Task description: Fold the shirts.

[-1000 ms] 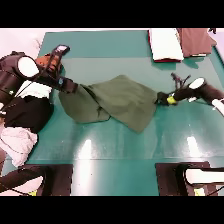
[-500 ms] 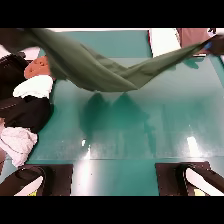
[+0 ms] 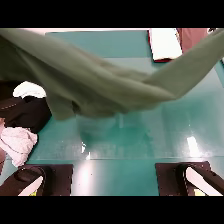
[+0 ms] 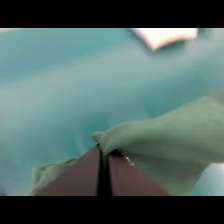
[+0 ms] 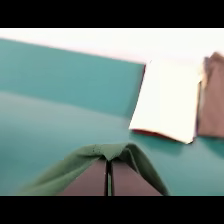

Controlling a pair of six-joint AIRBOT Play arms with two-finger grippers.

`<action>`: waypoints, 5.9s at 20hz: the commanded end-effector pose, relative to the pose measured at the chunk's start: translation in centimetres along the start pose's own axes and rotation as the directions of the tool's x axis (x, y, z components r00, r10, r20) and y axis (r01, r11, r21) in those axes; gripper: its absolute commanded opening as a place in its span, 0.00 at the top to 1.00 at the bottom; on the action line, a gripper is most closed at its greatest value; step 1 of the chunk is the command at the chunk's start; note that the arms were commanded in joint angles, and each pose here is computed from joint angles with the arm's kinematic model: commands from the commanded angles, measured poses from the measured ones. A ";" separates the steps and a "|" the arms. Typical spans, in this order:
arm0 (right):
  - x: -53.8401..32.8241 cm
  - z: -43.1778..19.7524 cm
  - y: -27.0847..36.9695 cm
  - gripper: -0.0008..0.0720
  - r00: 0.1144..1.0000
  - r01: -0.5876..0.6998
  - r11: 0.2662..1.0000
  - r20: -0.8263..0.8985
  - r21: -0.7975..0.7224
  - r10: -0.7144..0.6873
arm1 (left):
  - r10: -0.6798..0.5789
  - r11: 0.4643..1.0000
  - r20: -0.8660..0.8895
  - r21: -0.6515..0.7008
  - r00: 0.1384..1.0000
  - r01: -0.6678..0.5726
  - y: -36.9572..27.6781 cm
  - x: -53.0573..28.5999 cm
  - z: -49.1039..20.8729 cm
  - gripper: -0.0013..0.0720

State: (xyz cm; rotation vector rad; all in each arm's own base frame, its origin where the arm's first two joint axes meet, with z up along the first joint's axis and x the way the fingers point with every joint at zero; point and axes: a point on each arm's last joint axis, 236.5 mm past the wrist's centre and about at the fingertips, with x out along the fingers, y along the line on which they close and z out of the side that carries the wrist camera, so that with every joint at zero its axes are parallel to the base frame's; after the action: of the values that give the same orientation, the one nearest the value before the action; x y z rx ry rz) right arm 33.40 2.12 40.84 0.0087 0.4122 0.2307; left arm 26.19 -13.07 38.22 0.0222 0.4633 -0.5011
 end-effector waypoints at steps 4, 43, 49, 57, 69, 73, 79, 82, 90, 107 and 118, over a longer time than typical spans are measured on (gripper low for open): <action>15.4 -13.5 0.0 0.97 0.858 -0.083 0.987 -0.494 0.140 0.142 | -0.052 0.997 -0.559 -0.077 0.828 0.011 3.3 15.7 -19.6 0.94; 17.4 -29.5 -2.8 0.46 0.672 0.050 0.900 -0.681 0.434 0.291 | -0.134 0.866 -0.490 -0.481 0.862 -0.139 15.3 25.1 -24.9 0.80; 16.5 -29.0 -2.4 0.46 0.673 0.040 0.904 -0.680 0.426 0.291 | -0.206 0.932 -0.491 -0.362 0.846 0.017 9.9 19.2 -21.6 0.95; 15.0 -25.1 -2.4 0.47 0.776 0.021 0.925 -0.590 0.380 0.225 | -0.400 0.916 -0.606 -0.296 0.687 0.273 -3.8 11.4 -24.4 0.12; 14.8 -25.0 -2.3 0.47 0.775 0.020 0.925 -0.590 0.380 0.225 | -0.155 0.868 -0.535 -0.475 0.830 -0.144 12.3 24.4 -27.0 0.08; 14.8 -25.0 -2.3 0.47 0.775 0.020 0.925 -0.591 0.380 0.226 | -0.337 0.793 -0.580 -0.600 0.742 -0.109 10.3 27.9 -32.4 0.08; 14.8 -25.0 -2.3 0.47 0.775 0.020 0.925 -0.590 0.380 0.226 | -0.411 0.826 -0.596 -0.564 0.689 0.005 5.3 29.6 -33.4 0.08; 14.8 -25.0 -2.3 0.47 0.775 0.020 0.925 -0.591 0.379 0.225 | -0.415 0.829 -0.596 -0.560 0.687 0.015 4.5 29.9 -33.4 0.91; 16.0 -29.8 -6.2 0.45 0.686 0.128 0.878 -0.681 0.460 0.257 | -0.326 0.894 -0.415 -0.427 0.850 0.135 6.1 30.3 -20.0 0.94; 30.8 -38.8 -8.3 0.54 0.725 0.233 0.750 -0.625 0.619 0.290 | -0.278 0.909 -0.441 -0.408 0.853 0.086 7.2 30.2 -20.3 0.94; 17.2 -6.4 -3.9 0.97 0.981 -0.118 0.979 -0.131 0.167 0.141 | -0.060 0.991 0.090 -0.115 0.994 0.070 6.6 16.6 2.7 0.95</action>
State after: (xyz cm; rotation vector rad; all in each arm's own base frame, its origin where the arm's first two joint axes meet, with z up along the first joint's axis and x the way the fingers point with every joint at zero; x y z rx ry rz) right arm 50.60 1.40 16.40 0.3080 0.7815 0.2970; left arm 45.86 -16.39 22.61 -0.1877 0.6525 -0.5544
